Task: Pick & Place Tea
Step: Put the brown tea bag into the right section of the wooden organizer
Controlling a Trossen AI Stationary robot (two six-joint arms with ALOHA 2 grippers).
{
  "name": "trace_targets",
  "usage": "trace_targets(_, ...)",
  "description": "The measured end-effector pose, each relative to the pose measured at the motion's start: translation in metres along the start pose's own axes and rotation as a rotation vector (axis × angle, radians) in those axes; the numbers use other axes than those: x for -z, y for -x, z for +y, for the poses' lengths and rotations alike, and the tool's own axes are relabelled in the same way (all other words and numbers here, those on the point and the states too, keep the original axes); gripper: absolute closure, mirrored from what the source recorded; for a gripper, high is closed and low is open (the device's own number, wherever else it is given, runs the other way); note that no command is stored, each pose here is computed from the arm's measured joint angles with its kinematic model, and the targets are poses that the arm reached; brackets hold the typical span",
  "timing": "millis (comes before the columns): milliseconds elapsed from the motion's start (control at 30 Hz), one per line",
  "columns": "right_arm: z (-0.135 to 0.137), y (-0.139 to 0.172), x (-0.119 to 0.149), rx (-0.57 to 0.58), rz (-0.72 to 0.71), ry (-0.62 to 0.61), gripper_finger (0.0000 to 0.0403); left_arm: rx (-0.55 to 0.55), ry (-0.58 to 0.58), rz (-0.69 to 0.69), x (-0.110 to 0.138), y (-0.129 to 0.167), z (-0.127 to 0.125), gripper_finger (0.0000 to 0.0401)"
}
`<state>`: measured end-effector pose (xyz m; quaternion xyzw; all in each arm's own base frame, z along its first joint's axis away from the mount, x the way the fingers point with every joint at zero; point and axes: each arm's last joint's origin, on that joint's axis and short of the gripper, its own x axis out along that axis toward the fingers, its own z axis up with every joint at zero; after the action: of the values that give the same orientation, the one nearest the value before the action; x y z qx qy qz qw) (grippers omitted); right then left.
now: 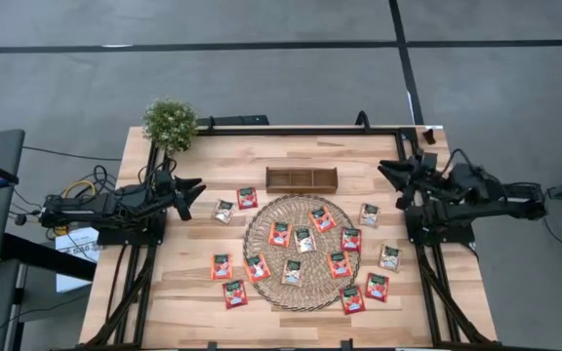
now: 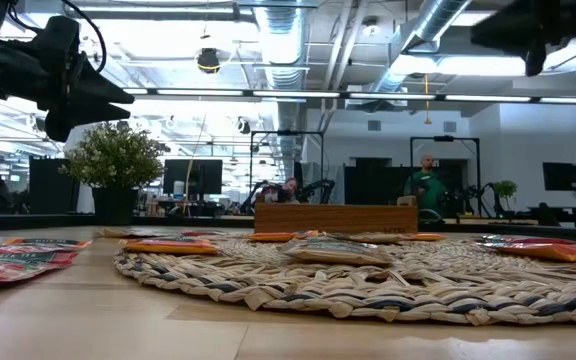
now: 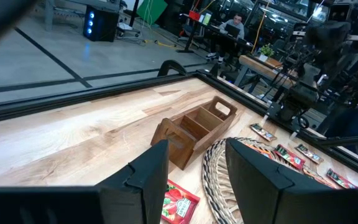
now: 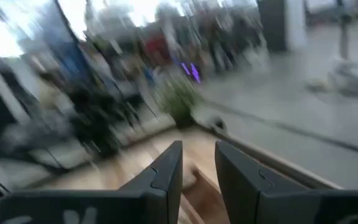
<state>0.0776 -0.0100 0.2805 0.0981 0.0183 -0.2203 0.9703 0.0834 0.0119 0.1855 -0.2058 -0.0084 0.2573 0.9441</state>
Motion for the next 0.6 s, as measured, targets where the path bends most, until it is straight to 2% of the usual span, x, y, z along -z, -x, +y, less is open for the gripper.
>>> trace_targets(133, 0.001, -0.002, -0.010, 0.131, 0.213, 0.058, 0.0317, 0.000, 0.000, 0.001, 0.000, 0.000, 0.000, 0.0250)
trace_targets(300, 0.002, -0.002, -0.018, 0.238, 0.438, 0.122, 0.0317, 0.000, 0.000, 0.000, 0.000, 0.000, 0.000, 0.0250)
trace_targets(433, 0.002, 0.000, -0.022, 0.281, 0.557, 0.182, 0.0317, 0.000, 0.000, 0.000, 0.000, 0.000, 0.000, 0.0250)
trace_targets(600, 0.001, 0.003, -0.022, 0.304, 0.630, 0.229, 0.0317, 0.000, 0.000, 0.000, 0.000, 0.000, 0.000, 0.0250)
